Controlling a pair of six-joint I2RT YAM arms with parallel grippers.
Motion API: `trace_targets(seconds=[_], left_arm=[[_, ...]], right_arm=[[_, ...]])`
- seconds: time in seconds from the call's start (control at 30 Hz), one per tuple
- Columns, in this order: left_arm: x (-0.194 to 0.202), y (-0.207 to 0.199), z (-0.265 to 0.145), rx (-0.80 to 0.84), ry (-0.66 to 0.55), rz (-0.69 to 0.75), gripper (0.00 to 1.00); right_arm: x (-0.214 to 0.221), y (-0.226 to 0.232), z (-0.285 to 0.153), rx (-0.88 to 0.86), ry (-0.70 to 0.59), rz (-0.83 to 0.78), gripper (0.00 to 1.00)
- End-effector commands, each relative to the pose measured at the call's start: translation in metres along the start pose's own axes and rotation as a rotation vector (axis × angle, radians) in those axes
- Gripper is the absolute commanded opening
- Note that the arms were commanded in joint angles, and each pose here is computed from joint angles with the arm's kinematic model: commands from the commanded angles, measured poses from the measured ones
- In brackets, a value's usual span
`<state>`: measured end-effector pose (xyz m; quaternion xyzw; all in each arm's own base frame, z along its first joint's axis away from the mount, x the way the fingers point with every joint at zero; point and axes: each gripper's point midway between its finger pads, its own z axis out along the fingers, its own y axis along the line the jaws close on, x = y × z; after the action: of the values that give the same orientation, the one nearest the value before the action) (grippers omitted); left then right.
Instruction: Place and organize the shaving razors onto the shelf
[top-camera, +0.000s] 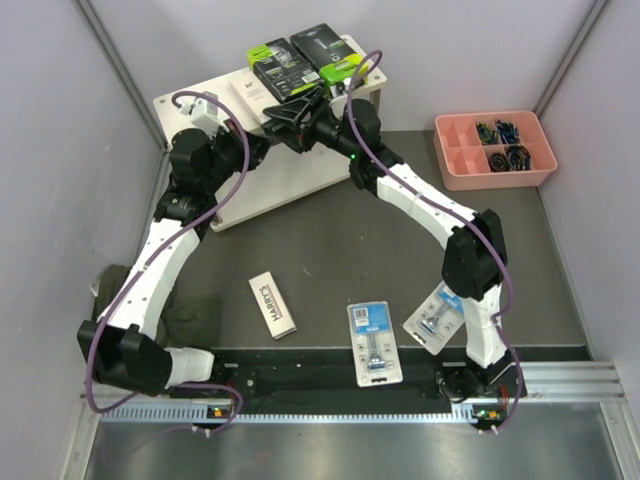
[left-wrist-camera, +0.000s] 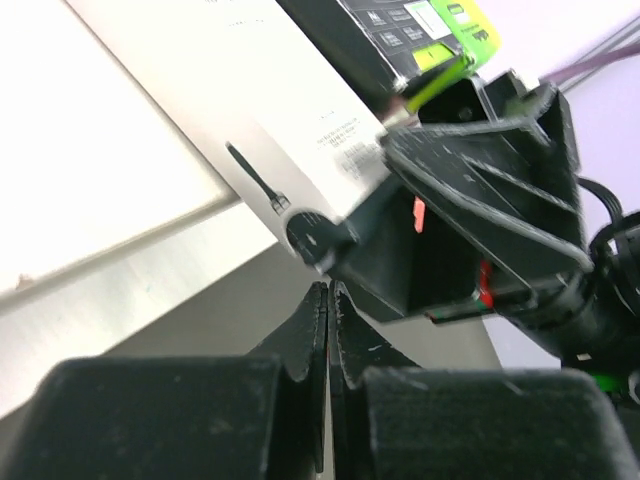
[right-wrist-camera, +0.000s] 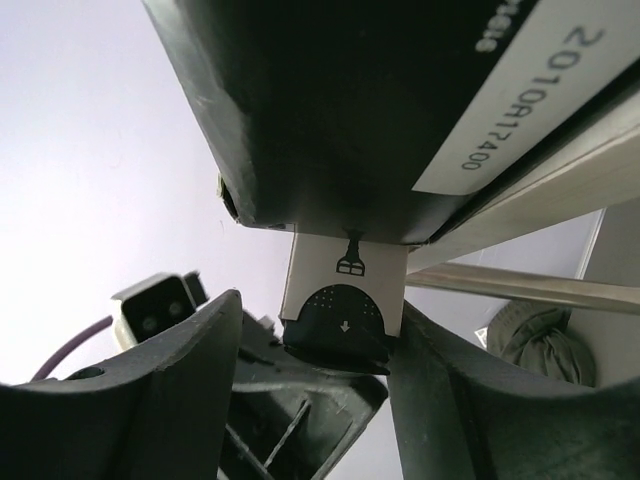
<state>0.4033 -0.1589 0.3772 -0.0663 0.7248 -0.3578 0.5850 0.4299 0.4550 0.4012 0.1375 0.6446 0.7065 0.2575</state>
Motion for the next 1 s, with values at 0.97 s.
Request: trace_targets(seconds=[0.97], left_arm=[[-0.047, -0.003, 0.015, 0.077, -0.071, -0.059, 0.00]], right_arm=[[-0.009, 0.024, -0.014, -0.101, 0.001, -0.010, 0.57]])
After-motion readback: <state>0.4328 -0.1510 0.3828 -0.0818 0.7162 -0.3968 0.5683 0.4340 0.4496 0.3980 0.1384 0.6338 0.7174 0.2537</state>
